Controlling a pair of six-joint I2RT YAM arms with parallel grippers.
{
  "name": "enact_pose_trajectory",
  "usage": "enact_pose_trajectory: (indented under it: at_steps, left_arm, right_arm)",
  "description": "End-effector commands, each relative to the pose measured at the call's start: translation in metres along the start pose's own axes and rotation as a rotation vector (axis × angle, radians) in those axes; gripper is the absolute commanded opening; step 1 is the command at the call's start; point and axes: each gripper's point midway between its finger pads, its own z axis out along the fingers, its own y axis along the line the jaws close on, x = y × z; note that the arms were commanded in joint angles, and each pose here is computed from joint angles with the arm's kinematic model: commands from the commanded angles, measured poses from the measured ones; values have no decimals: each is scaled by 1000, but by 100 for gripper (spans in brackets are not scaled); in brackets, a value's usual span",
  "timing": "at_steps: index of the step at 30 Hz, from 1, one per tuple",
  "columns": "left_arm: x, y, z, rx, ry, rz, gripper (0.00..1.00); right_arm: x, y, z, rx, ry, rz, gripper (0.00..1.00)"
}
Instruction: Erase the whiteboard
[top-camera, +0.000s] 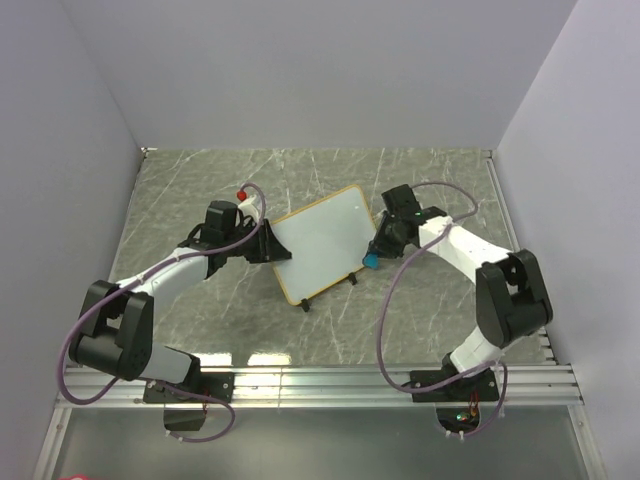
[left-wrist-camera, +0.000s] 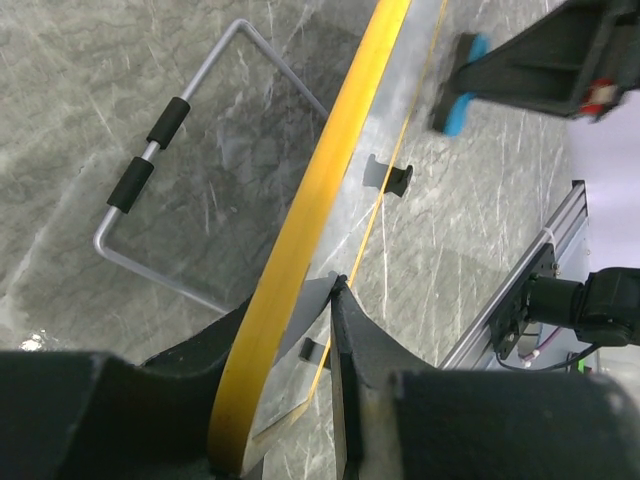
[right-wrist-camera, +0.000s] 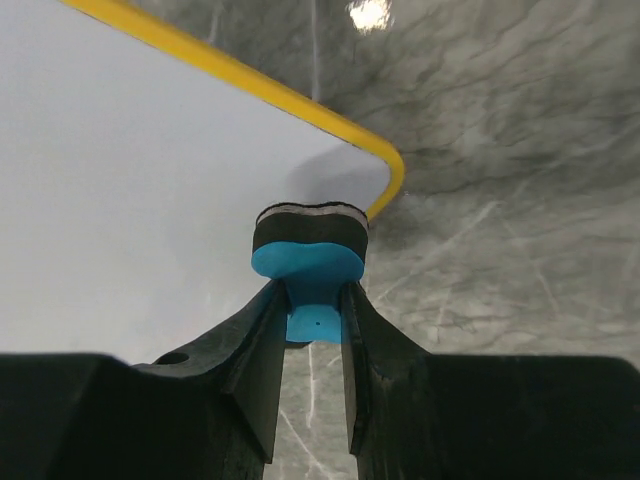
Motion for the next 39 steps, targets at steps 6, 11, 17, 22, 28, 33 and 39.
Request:
enact_pose_trajectory:
  at_steps: [6,11,17,22,28,33,39]
  left_arm:
    - [12,73,-12,-385,-12,42,0]
    - [8,77,-20,-435,-41,42,0]
    - [4,84,-29,-504,-62,39,0]
    - [9,87,-30,-521,-46,12,0]
    - [5,91,-40,-576,-99,-19,0]
    - [-5,81,-68,-557,-292,30,0]
    - [-6,83,-70,-573,-298,36,0]
  right_arm:
    - [-39,-13,-58,4,-202,25,0]
    - [-38,-56,-44,155,-176,92,0]
    - [-39,-92,-18,233,-127,169,30]
    - [-47,-91,-14,218,-118,177,73]
    - [-52,-85,-18,204,-115,170,80]
    - [-53,-85,-22,206,-113,159,80]
    - [-55,-76,-26,173,-104,163,80]
